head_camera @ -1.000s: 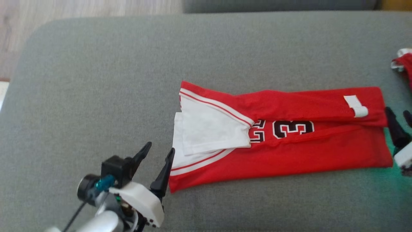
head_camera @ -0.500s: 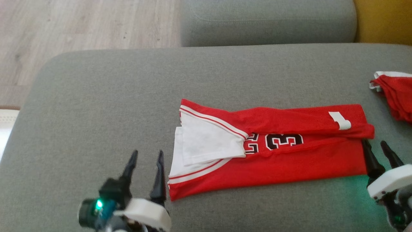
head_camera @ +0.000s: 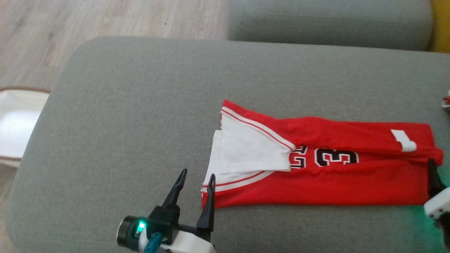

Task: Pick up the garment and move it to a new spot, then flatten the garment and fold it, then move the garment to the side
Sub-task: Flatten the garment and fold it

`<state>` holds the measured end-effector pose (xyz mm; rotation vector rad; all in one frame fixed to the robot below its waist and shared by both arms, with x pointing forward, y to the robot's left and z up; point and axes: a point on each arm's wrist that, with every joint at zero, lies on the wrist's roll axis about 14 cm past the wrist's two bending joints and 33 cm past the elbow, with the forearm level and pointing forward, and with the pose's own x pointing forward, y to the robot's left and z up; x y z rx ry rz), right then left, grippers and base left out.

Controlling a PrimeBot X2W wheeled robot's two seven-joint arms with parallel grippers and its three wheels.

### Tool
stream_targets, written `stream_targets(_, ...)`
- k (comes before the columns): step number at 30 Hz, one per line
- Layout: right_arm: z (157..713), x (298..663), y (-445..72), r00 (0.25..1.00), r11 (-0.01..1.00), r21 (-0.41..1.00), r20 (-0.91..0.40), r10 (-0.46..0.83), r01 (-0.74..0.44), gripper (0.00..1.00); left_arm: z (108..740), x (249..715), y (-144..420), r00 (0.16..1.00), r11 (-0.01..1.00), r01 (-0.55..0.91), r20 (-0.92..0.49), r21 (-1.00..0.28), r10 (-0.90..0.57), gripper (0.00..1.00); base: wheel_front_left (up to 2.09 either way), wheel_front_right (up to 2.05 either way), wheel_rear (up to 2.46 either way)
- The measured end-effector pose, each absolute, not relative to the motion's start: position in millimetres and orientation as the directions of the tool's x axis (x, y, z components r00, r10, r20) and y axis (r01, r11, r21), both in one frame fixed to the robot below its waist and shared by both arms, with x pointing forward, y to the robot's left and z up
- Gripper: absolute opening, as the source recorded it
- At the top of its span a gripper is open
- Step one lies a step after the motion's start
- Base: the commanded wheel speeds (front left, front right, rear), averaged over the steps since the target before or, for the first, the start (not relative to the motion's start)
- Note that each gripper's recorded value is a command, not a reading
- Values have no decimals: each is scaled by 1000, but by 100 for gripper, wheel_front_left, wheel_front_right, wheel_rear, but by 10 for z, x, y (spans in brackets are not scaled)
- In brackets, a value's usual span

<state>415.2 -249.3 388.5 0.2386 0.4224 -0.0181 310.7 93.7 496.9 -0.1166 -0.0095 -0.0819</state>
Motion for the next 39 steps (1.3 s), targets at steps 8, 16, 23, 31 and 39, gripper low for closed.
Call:
stream_targets(8,3650,4426,-2510,836,987,147,-547,24,68,100,4831,3161,1057,999,994,32,-31,-106,-35,100,0,0,0)
stream_targets(16,3448,4394,-2451,766,989,134,-641,40,60,100,4771,3215,1073,998,995,25,-50,-100,-30,100,0,0,0)
stream_targets(23,3468,4316,-2416,774,982,175,-632,52,76,100,4825,3259,1009,998,994,55,-29,-96,-58,100,0,0,0)
stream_targets(31,3467,4169,-2445,776,975,200,-628,54,94,87,4850,3253,976,997,993,77,-17,-94,-79,100,0,0,0)
stream_targets(39,3508,4140,-2392,780,976,205,-622,70,76,0,4877,3240,967,996,992,84,-8,-96,-85,100,0,0,0)
